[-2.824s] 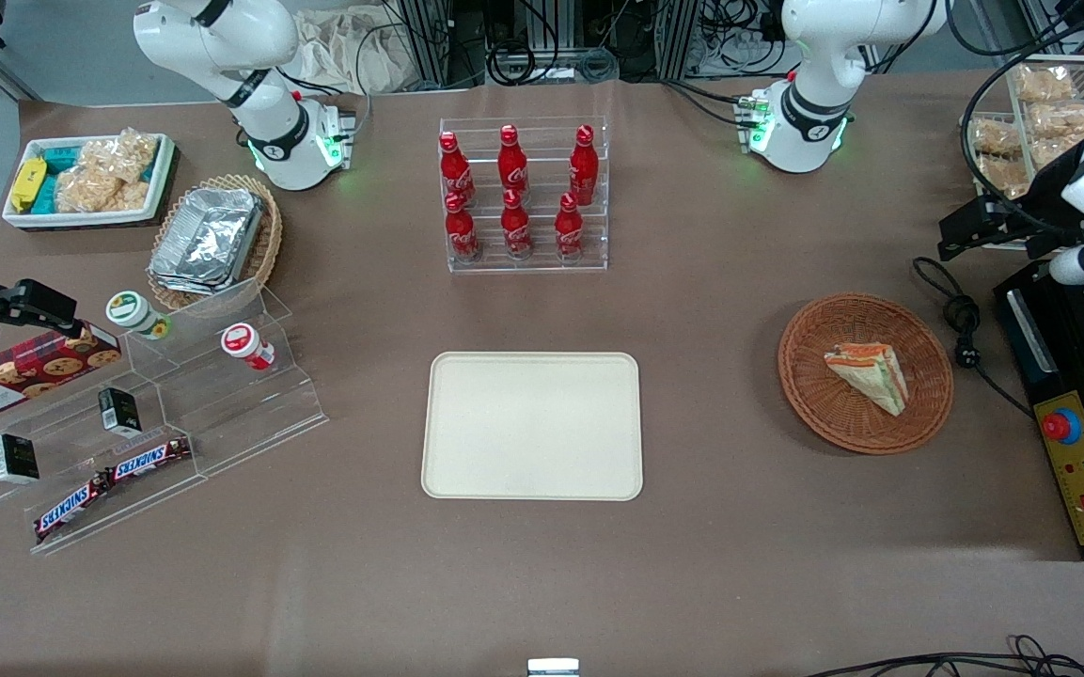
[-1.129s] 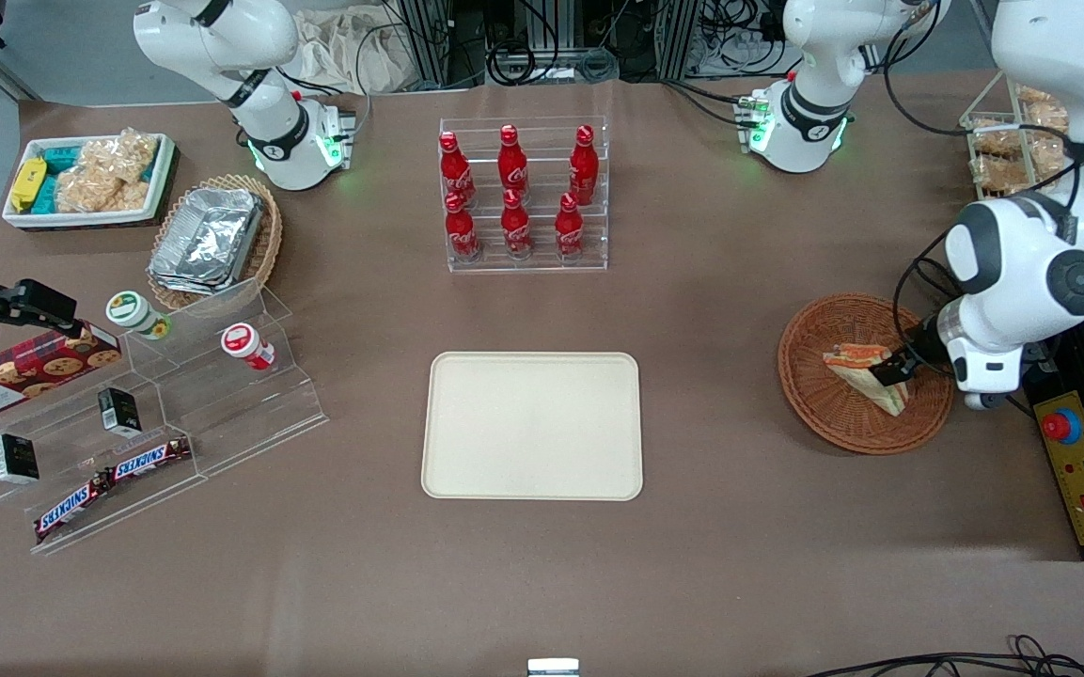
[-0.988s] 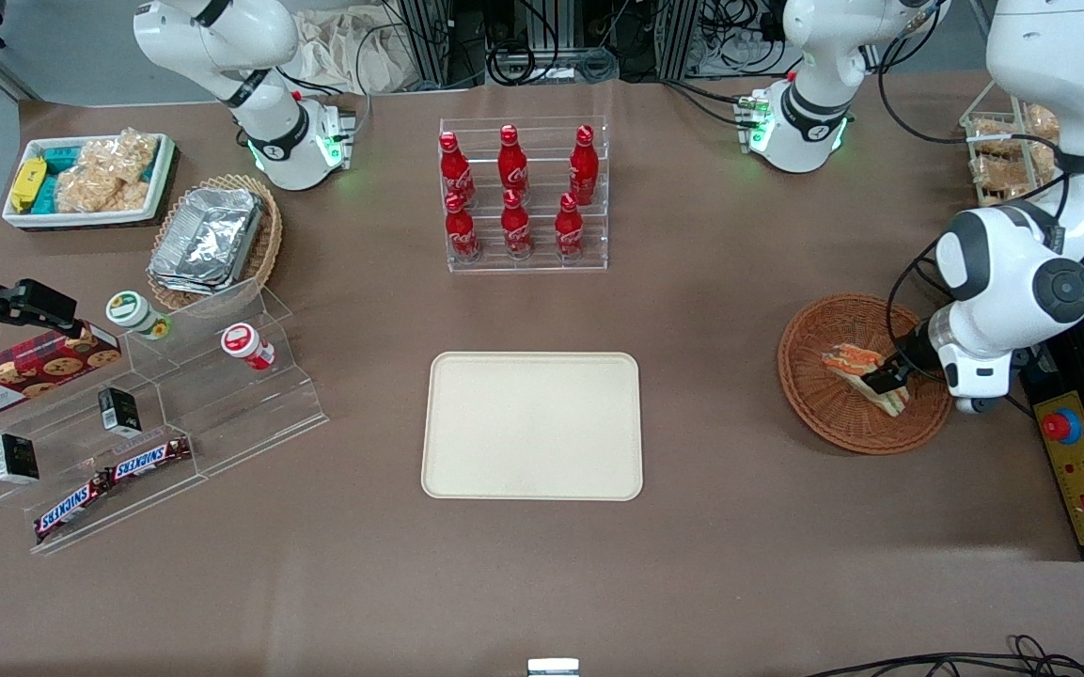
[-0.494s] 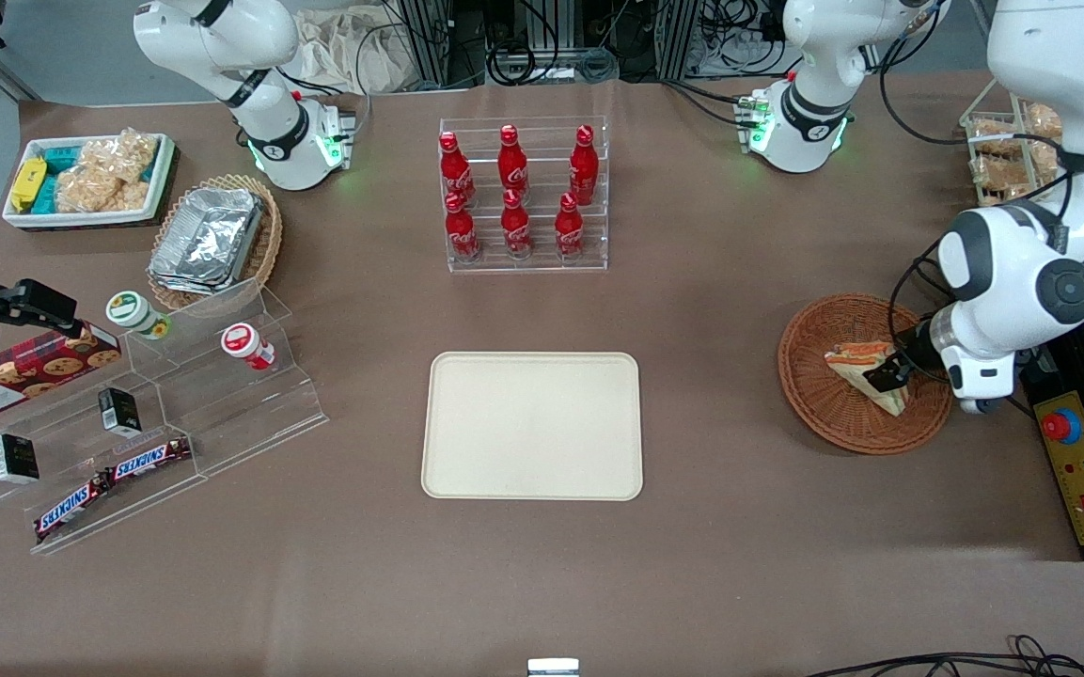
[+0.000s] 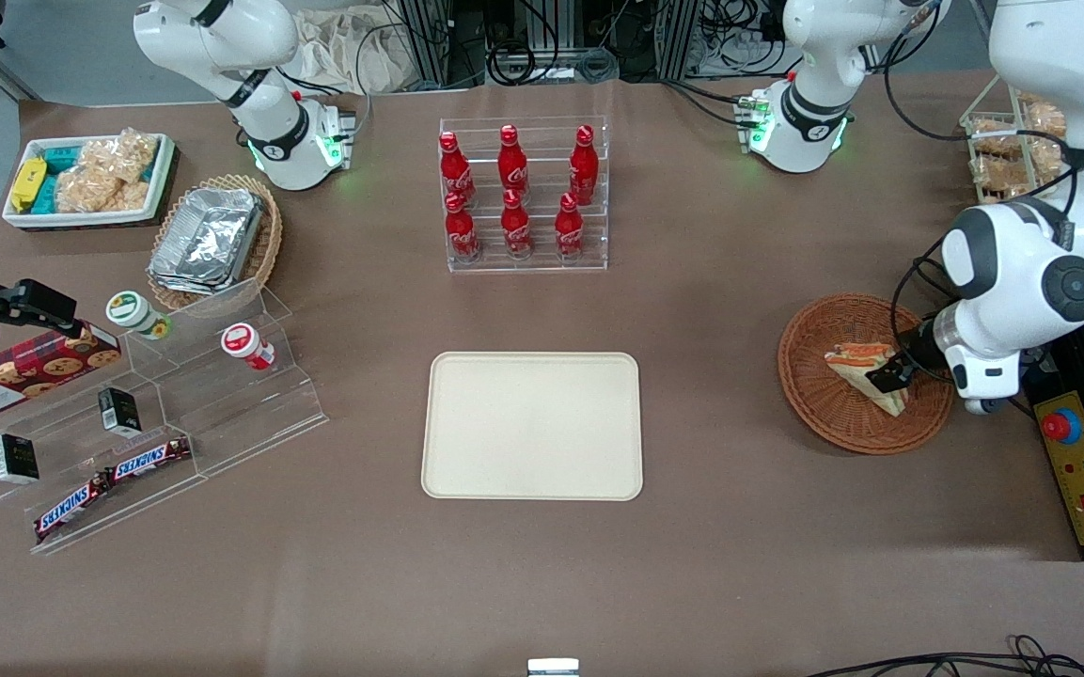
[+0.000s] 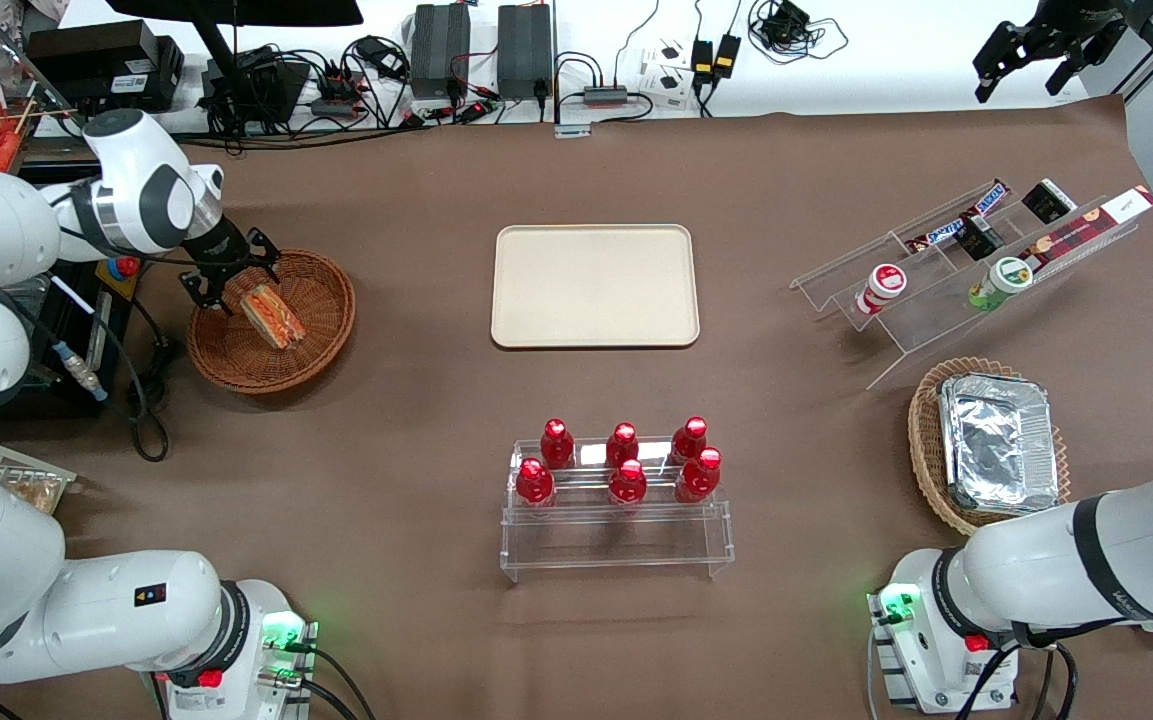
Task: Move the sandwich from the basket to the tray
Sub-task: 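Close the left gripper on the sandwich and lift it from the basket, then carry the sandwich with the left gripper over the cream tray and lower it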
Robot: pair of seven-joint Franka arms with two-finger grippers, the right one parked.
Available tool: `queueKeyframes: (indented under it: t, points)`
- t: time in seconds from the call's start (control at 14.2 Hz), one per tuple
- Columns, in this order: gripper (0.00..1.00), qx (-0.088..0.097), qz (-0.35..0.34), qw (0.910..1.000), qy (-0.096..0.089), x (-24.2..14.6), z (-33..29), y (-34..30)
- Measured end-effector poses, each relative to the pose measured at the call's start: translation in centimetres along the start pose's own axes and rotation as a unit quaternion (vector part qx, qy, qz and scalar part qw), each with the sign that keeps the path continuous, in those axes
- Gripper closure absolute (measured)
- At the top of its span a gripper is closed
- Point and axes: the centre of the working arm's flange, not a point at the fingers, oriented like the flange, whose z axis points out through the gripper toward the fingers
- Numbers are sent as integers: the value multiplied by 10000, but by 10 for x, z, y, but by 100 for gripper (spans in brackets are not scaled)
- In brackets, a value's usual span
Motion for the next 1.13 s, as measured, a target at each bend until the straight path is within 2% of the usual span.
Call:
queueKeyframes:
  t: [0.14, 0.49, 0.56, 0.71, 0.85, 0.99, 1.13]
  points:
    - [4, -3, 13, 10000, 0, -2, 19, 4]
    - [56, 38, 211, 9998, -30, -10, 28, 10]
    - [62, 48, 340, 9994, -40, -10, 23, 11]
    - [66, 117, 577, 9982, -121, -10, -4, 16]
    - [70, 199, 884, 9956, -239, -27, -54, 39]
    - [80, 267, 1358, 9899, -315, -70, -106, 80]
    - [80, 262, 1904, 9808, -323, -123, -136, 122]
